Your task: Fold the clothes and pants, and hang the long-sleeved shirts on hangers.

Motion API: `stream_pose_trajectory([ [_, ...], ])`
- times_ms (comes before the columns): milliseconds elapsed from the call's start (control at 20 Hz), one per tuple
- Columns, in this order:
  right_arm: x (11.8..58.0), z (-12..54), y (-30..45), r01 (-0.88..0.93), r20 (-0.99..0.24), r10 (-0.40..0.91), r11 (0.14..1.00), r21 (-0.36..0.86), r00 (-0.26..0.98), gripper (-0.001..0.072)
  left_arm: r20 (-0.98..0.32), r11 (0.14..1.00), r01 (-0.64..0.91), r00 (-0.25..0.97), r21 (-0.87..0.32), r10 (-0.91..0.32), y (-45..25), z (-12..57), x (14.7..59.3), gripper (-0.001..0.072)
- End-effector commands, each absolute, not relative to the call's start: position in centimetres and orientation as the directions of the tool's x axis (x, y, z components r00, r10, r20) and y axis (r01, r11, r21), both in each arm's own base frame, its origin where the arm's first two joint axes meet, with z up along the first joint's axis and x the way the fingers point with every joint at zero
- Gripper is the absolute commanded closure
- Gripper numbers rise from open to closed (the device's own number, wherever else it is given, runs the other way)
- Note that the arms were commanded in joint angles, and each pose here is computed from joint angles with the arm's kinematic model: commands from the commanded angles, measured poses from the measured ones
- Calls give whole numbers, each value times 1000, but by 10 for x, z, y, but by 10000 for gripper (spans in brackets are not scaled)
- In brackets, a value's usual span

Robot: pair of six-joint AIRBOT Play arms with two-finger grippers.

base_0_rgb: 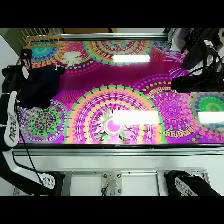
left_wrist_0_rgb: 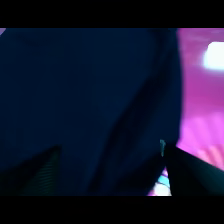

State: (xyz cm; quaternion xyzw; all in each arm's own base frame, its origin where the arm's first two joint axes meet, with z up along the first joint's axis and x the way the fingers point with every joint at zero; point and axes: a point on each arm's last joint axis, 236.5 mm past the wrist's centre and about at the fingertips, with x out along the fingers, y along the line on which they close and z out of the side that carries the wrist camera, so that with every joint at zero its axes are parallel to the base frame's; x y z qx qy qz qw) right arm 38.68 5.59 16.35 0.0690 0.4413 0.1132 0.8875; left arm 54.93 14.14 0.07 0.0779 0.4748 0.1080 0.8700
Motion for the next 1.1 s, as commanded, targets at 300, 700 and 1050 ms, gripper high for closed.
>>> stream_pose_trajectory([
  [300,387,164,56,-140,-768,262,965,223,585,697,-863,948,-169,393,271,317,187,-79,561,699],
  [700,387,164,56,-141,-767,262,965,223,585,697,-804,985,93,591,148,65,-16,97,542,701],
  [1050,387,164,56,-140,-767,263,965,223,585,697,-880,786,614,332,-72,-339,-274,97,352,701],
])
